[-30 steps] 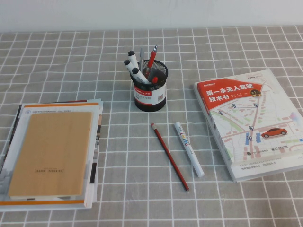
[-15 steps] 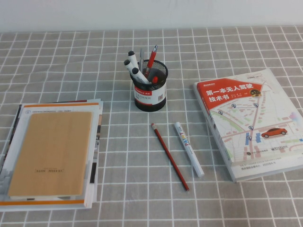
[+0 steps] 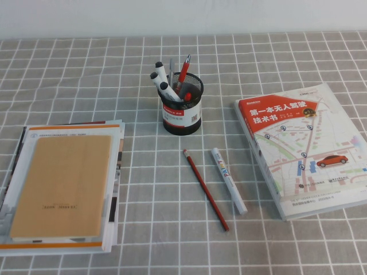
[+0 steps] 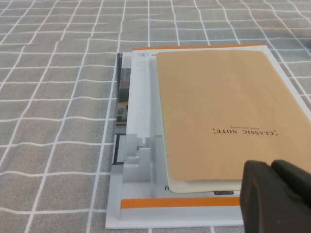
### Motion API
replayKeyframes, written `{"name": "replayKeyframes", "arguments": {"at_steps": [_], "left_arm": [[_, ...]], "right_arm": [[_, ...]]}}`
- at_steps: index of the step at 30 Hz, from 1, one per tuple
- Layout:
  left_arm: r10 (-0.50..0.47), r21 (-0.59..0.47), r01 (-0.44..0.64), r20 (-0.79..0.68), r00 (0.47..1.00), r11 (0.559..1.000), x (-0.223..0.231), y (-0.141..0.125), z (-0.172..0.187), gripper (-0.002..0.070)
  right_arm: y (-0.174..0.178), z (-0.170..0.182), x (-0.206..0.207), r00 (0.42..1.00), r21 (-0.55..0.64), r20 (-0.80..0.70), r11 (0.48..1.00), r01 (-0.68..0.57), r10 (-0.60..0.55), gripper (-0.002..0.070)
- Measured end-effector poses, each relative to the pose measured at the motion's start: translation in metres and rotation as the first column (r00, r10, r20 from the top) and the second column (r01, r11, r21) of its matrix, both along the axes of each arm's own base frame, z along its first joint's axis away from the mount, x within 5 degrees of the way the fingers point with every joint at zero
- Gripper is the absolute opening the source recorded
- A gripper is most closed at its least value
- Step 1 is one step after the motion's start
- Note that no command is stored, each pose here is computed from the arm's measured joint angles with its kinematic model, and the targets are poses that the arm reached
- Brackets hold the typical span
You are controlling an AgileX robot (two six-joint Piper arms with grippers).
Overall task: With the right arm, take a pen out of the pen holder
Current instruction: 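Take a marker out of the pen holder and lay it on the table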
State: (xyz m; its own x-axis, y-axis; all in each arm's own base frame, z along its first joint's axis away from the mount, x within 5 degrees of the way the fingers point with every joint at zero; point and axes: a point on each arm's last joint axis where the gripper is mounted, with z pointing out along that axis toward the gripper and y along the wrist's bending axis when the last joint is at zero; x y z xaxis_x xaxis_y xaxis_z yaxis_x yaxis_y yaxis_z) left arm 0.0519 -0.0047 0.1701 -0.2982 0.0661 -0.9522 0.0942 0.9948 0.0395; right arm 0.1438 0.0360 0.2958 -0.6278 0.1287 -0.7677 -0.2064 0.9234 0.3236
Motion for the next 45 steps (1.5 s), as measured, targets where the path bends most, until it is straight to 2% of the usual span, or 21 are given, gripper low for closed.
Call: {"name": "replayKeyframes", "arguments": {"at_steps": [8, 16, 22, 29, 35, 38, 45], "left_arm": [[0.0, 0.0, 0.0, 0.0, 1.0, 1.0, 0.0, 0.0, 0.0, -0.0003], [0.0, 0.0, 0.0, 0.0, 1.0, 1.0, 0.0, 0.0, 0.0, -0.0003], [0.0, 0.0, 0.0, 0.0, 1.0, 1.0, 0.0, 0.0, 0.0, -0.0003], [0.0, 0.0, 0.0, 0.0, 1.0, 1.0, 0.0, 0.0, 0.0, -0.0003], [0.0, 0.0, 0.0, 0.0, 1.0, 1.0, 0.0, 0.0, 0.0, -0.0003], [0.0, 0.0, 0.0, 0.0, 1.0, 1.0, 0.0, 0.0, 0.0, -0.0003], [0.0, 0.0, 0.0, 0.0, 1.0, 1.0, 0.0, 0.0, 0.0, -0.0003]], "right_arm": [[0.037, 0.012, 0.042, 0.987, -0.061, 0.096, 0.99, -0.125, 0.13, -0.0012], [0.095, -0.006, 0.075, 0.946, -0.145, 0.221, 0.967, -0.208, 0.237, 0.0], [0.118, -0.016, 0.093, 0.897, -0.139, 0.363, 0.966, -0.218, 0.254, 0.0101], [0.139, -0.02, 0.11, 0.751, -0.058, 0.609, 0.959, -0.278, 0.255, 0.0285], [0.157, -0.046, 0.123, 0.643, -0.04, 0.715, 0.934, -0.354, 0.275, 0.0384], [0.164, -0.069, 0.13, 0.627, -0.023, 0.73, 0.927, -0.375, 0.271, 0.0395], [0.174, -0.12, 0.141, 0.659, -0.095, 0.662, 0.912, -0.399, 0.357, 0.0399]]}}
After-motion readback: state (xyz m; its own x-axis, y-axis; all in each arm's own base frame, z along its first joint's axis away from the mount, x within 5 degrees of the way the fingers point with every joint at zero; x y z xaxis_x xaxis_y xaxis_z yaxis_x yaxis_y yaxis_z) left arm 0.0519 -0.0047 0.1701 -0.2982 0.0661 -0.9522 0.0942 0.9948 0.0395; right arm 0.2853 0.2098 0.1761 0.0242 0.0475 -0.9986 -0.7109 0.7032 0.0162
